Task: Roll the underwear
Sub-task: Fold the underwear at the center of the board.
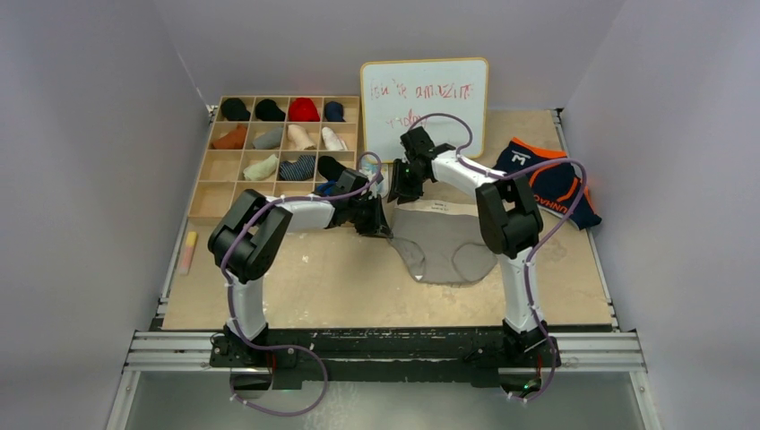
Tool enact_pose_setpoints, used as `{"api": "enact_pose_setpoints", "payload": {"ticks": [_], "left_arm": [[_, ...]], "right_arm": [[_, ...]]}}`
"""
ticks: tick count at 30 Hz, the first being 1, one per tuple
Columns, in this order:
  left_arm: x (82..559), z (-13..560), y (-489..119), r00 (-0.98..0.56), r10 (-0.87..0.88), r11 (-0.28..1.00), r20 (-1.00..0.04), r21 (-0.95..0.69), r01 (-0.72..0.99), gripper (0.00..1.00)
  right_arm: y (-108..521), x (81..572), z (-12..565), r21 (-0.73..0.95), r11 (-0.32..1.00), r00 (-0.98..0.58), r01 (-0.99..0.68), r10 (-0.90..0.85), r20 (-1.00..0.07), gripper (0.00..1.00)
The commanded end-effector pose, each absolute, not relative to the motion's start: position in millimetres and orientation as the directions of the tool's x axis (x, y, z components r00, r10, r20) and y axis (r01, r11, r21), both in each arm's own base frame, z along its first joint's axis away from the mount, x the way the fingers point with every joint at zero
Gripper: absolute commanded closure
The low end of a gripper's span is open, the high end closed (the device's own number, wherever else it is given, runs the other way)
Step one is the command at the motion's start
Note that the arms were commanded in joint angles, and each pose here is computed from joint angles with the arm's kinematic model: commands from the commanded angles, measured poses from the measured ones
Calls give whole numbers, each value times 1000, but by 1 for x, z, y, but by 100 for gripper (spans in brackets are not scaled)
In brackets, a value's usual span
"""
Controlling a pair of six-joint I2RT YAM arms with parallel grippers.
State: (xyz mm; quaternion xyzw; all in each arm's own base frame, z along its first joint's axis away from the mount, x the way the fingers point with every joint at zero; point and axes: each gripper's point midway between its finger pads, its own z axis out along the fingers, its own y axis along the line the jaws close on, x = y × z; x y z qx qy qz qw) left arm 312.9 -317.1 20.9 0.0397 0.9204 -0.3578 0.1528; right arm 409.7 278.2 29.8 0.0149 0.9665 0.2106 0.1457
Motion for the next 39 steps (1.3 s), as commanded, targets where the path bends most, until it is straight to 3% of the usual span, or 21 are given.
{"api": "enact_pose_setpoints", "payload": {"ticks": [1, 19, 39], "left_arm": [[311, 26, -311, -940, -19, 757, -340, -619, 208, 100], [312, 29, -311, -936, -16, 754, -350, -619, 219, 100], [314, 32, -313, -935, -12, 750, -353, -622, 225, 100]], "right_arm": [[273, 408, 25, 337, 941, -959, -22, 75, -273, 65], [285, 417, 61, 372, 924, -931, -93, 52, -362, 63], [281, 408, 23, 258, 962, -957, -89, -11, -291, 67]]}}
